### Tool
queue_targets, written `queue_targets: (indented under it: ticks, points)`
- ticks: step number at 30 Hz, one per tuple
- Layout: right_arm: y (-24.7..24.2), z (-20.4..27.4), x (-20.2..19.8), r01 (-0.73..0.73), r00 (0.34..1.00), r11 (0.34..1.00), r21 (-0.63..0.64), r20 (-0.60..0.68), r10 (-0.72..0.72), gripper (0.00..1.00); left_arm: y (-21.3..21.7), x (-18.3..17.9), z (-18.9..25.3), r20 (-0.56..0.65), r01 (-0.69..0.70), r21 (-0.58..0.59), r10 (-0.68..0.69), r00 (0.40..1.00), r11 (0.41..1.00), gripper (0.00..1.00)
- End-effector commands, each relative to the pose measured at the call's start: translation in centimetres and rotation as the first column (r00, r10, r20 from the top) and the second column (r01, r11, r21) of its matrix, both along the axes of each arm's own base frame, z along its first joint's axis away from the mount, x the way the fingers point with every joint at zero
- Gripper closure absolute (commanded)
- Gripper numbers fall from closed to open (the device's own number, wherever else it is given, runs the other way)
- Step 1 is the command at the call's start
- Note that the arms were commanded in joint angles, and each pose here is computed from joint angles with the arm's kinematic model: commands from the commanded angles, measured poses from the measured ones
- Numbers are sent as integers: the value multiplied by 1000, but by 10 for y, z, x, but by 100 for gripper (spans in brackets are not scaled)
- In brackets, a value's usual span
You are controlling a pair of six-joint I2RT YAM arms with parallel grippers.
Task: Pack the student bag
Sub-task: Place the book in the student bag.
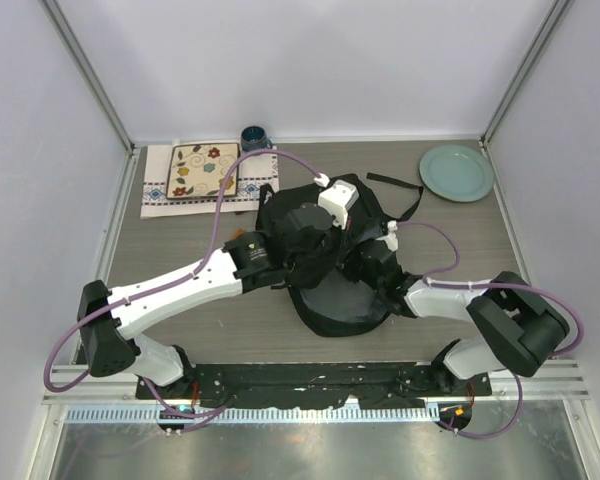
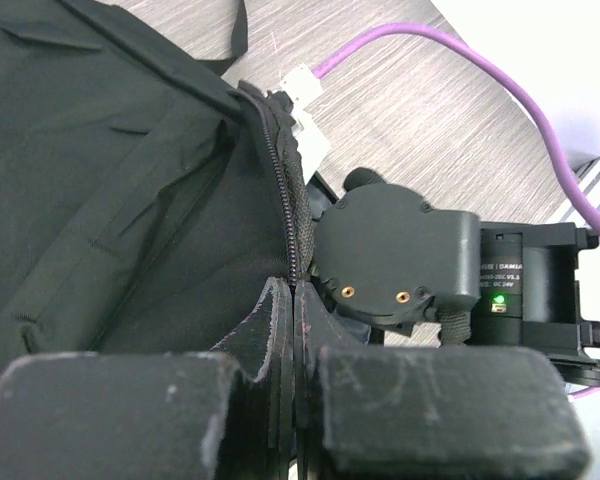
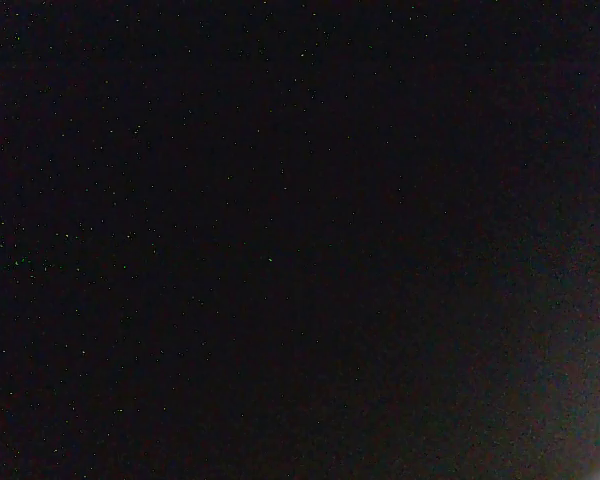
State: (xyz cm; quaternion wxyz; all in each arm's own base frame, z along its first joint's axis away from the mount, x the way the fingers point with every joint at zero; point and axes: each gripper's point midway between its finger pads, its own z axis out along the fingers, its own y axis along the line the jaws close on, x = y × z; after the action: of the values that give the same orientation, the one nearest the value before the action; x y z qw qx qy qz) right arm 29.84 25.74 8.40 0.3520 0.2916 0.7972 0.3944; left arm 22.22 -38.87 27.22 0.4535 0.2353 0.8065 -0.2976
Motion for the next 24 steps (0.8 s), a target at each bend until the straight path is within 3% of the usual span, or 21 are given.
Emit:
queue_targets:
  ticks: [1,5,6,11,16,19,21,22,24]
  points:
    - [-5,17,-9,-28,997,999,40,74,25,96,0,-3,24,23,-2,-84,4,1000,996,100]
    - [-41,2,-44,5,999,1000,7,40,-5,77,-2,-1,22,20,-6,-98,8,1000,995,100]
    - [-47,22,-46,15,996,999,31,88,-18,75,-4,-1,23,17,1,-103,1,1000,995,100]
    - [-106,40,-63,172,979,979,-105,126,-159,63,-13,-1,23,4,23,-119,-23,1000,993,100]
    - [-166,53,-79,354,934,907,-228,138,-329,48,-32,-12,11,-43,120,-110,-125,991,987,100]
    - [-191,61,-87,431,903,857,-285,131,-410,46,-43,-17,-15,-116,157,-65,-164,980,986,100]
    - [-200,70,-90,450,893,838,-309,139,-429,43,-48,-26,-35,-184,191,-49,-197,963,980,87]
    - [-202,72,-91,455,890,832,-317,140,-433,43,-45,-28,-42,-204,185,-36,-188,961,982,69]
    - [-207,76,-95,455,890,824,-337,136,-436,42,-33,-28,-51,-220,139,-25,-141,965,990,54]
